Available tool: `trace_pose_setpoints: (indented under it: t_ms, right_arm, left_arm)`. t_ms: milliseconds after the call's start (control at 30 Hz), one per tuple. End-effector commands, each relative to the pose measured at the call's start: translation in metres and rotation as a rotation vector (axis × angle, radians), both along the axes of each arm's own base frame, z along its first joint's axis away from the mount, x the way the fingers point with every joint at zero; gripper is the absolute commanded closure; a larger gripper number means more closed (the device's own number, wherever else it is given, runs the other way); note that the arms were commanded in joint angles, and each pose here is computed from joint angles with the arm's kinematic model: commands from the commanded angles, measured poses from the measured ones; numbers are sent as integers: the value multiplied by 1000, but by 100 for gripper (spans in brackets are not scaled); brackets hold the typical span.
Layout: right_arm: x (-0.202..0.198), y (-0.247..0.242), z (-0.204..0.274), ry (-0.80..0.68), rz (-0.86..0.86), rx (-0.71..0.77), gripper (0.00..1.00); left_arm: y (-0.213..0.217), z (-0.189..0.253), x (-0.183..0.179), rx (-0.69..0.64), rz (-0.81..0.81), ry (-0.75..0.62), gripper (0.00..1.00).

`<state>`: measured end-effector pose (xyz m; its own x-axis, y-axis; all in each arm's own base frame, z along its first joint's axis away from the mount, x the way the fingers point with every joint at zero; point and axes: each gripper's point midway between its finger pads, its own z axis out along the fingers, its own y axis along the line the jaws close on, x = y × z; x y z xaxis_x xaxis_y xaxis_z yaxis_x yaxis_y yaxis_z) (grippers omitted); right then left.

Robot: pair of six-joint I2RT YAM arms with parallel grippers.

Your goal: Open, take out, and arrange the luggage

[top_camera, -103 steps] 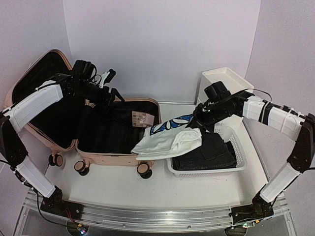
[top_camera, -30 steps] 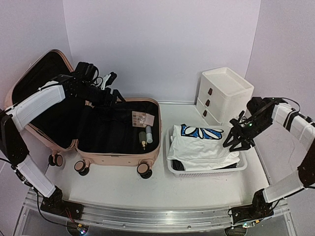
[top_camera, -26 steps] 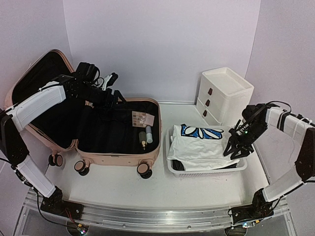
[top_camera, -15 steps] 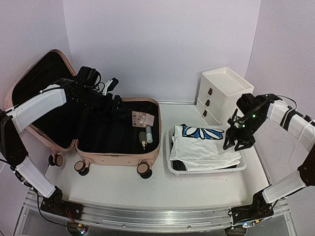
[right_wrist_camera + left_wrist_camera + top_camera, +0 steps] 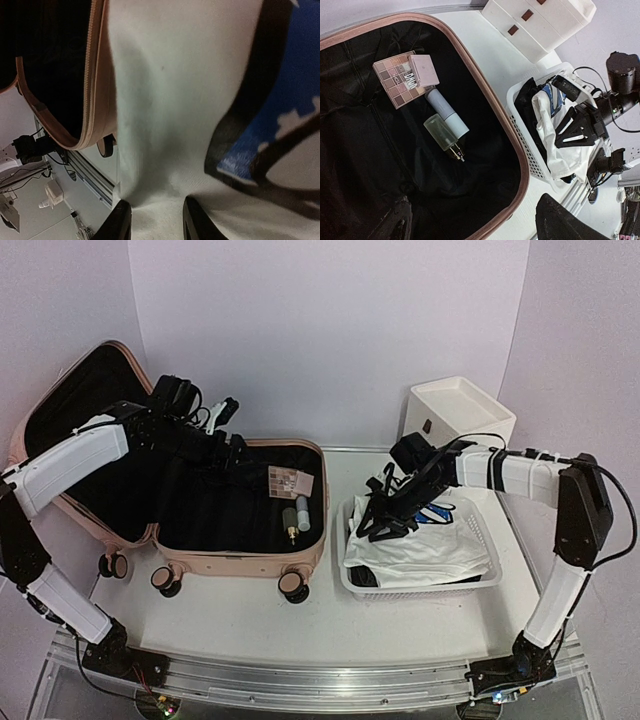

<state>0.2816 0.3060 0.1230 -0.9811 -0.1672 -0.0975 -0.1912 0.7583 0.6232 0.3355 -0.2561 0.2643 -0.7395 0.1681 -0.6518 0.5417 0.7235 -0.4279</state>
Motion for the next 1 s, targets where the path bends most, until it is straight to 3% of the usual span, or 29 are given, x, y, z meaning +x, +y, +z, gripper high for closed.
trace_pose_setpoints:
  t_ms: [0,67,200,367,467,567,700,833,967]
  right_arm:
    - [11,-8,-33,-44,-45,-56,64]
    - [11,-41,-70,-62,-72,-247,64]
    - [1,-64,-87,-33,-32,-403,63]
    - [-6,-45,-18,-208,97,-480,55]
    - [-11,-18,22,-287,148,-432,45]
    - [-15,1,31,-295,152,-407,42]
    - [-3,22,27,-329,130,-442,42]
    - [16,29,14,-321,39,-497,59]
    - [22,41,-1,-331,29,-539,58]
  left_arm:
    - [2,21,-5,-31,6,-67,14]
    - [2,17,-6,-26,5,-62,14]
    - [2,13,-6,-19,0,-56,14]
    - [6,13,-7,-8,6,-71,14]
    - [7,14,-7,-1,10,-82,14]
    - [9,17,-7,0,15,-92,14]
    - [11,20,-10,-1,15,-104,14]
    - [11,20,-13,-6,12,-102,14]
    - [13,20,-17,-3,6,-108,13]
